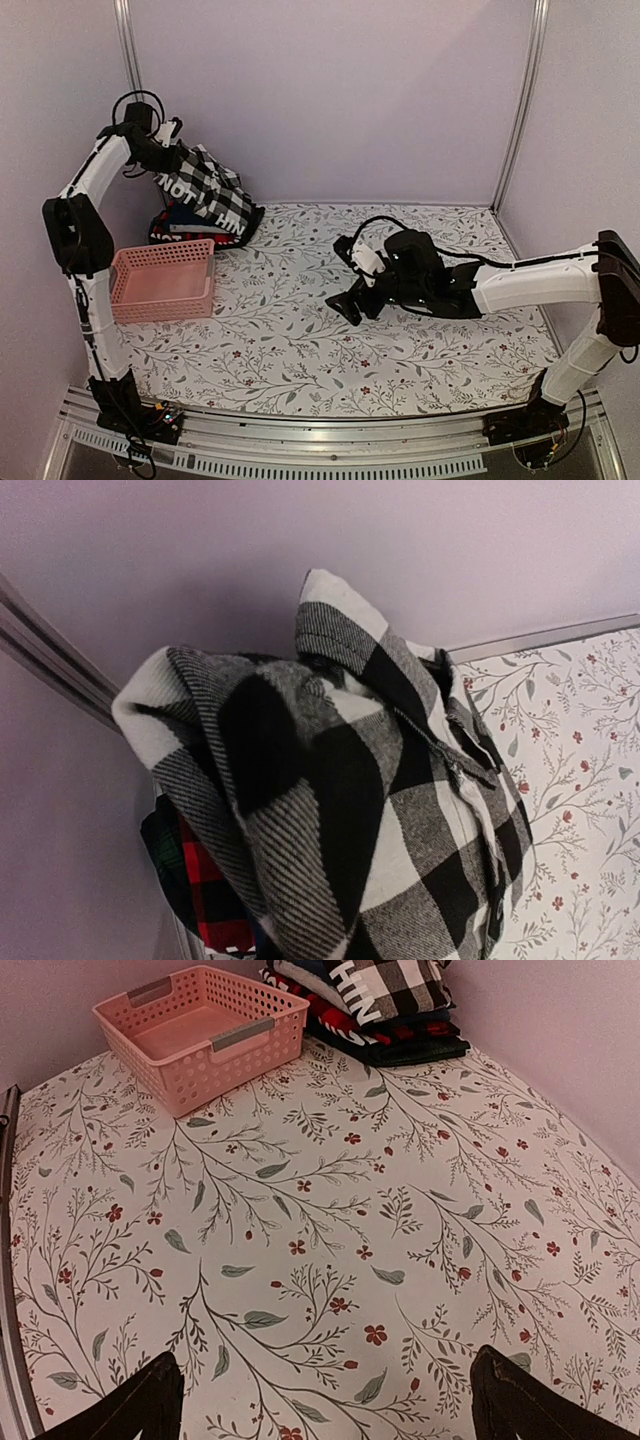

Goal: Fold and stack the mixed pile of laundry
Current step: Place the square-folded shirt at the corner of the board.

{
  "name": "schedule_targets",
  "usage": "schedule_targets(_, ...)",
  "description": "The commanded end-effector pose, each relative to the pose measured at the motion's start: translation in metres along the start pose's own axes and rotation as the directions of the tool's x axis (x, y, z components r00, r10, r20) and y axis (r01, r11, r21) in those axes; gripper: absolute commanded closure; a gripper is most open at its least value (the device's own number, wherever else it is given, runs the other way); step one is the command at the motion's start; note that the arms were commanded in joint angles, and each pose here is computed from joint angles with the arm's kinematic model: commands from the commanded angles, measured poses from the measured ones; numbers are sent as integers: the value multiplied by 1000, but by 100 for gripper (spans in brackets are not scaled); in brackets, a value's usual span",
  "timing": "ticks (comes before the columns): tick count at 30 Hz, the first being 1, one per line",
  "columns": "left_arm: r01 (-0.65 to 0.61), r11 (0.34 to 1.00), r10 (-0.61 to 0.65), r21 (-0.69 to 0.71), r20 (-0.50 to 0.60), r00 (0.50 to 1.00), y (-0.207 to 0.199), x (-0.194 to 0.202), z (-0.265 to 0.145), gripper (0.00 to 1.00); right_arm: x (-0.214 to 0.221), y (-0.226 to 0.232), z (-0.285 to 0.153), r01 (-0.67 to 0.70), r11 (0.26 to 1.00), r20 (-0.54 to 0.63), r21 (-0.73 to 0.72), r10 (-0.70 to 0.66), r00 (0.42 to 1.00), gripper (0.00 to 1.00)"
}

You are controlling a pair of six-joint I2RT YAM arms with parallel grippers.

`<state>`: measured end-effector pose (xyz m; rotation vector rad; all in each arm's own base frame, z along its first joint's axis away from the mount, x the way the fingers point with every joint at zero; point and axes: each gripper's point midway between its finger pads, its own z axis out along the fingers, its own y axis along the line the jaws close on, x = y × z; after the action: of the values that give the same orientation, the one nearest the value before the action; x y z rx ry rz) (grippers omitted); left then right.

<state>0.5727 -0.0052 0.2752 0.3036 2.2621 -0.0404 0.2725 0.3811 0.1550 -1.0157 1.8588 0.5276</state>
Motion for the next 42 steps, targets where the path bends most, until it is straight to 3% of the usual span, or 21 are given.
schedule_targets(1, 47, 999, -47, 23, 11, 999, 37, 10, 26, 100, -7, -6, 6, 7, 1000, 0, 4, -7, 1000, 1)
schedule_targets(9, 44, 999, -46, -32, -48, 998, 67, 44, 74, 100, -8, -2, 14, 13, 999, -22, -29, -14, 1000, 1)
schedule_targets(12, 50, 997, -55, -51, -95, 994, 73, 63, 89, 95, -7, -3, 16, 15, 1000, -31, -26, -16, 999, 1)
schedule_targets(18, 91, 987, -106, -135, -112, 988, 84, 67, 94, 65, -8, -2, 18, 10, 999, -33, -37, -11, 999, 1)
schedule_targets(21, 115, 970, -128, -214, -48, 991, 96, 48, 69, 41, -10, -3, 17, 8, 999, -29, -36, -9, 1000, 1)
schedule_targets(25, 142, 957, -119, -251, 105, 987, 93, 14, 18, 18, -12, -8, 14, 3, 1000, -23, -27, -4, 1000, 1)
schedule_targets(27, 142, 957, -99, -253, 175, 980, 84, 2, -7, 10, -12, -10, 12, -2, 1000, -20, -28, 2, 1000, 1)
schedule_targets(30, 102, 975, -63, -200, 191, 979, 53, 1, -17, 7, -14, -14, 8, -15, 999, -3, -31, 15, 1000, 1)
schedule_targets(38, -76, 996, 78, -46, 60, 995, -68, 23, 28, 11, -10, -17, 4, -39, 999, 0, -30, 39, 999, 1)
schedule_targets(42, -206, 966, 202, -159, -37, 979, -120, 37, 52, 10, -6, -17, -1, -50, 998, 4, -26, 50, 999, 1)
